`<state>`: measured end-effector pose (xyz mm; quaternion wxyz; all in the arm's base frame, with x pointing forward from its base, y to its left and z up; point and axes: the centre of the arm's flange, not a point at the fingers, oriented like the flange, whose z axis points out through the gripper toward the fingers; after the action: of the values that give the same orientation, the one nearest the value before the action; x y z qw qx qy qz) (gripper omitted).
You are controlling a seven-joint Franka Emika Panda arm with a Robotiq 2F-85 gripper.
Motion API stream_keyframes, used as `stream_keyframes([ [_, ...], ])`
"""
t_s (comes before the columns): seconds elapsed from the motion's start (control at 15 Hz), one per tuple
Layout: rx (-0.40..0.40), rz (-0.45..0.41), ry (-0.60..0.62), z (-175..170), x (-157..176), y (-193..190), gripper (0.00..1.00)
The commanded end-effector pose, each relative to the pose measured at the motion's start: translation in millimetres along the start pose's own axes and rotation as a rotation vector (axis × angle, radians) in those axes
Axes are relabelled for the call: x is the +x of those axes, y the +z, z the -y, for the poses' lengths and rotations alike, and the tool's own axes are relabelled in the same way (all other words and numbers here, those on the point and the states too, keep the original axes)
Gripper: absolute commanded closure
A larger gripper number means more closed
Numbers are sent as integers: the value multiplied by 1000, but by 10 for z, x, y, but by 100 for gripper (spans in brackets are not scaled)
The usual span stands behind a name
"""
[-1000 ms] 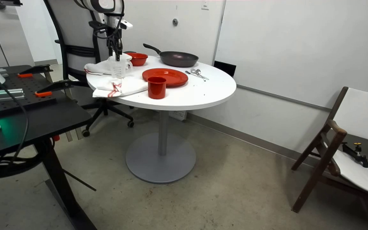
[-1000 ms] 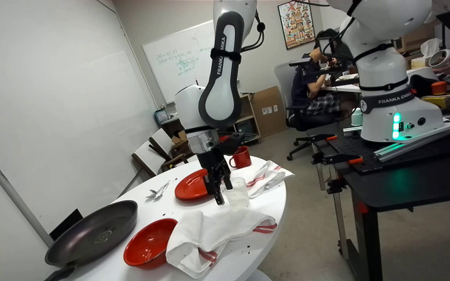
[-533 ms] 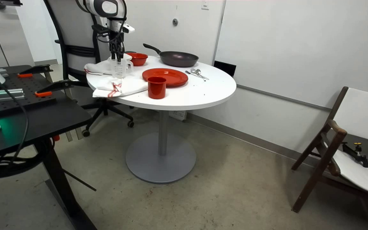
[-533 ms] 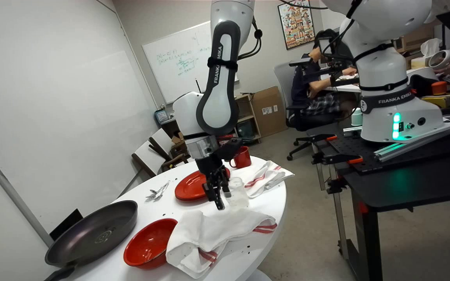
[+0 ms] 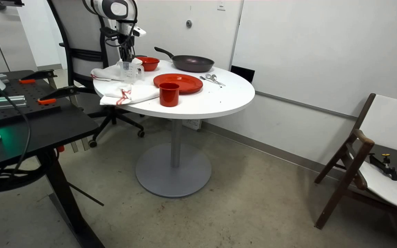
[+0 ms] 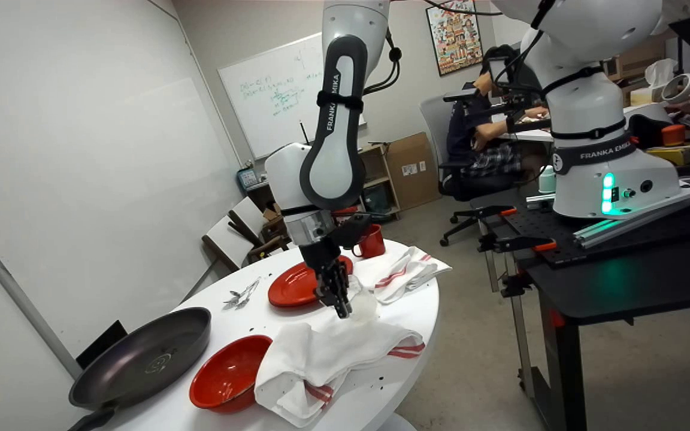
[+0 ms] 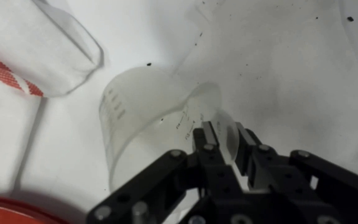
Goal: Put the jar on the plate
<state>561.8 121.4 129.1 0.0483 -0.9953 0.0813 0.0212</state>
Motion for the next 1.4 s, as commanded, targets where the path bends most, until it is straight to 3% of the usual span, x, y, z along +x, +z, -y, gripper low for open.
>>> stream_keyframes([
  [0.0, 13, 2, 16, 49, 35, -15, 97],
  [0.07, 15, -2, 16, 52, 40, -39, 100],
  [0.47, 34, -17, 20, 53, 63, -165, 98],
  [0.73, 80, -86, 68, -32, 273, -544, 98],
  [1.07, 96, -207, 162, -362, 692, -1140, 98],
  [1.33, 71, -258, 222, -676, 900, -1393, 98],
])
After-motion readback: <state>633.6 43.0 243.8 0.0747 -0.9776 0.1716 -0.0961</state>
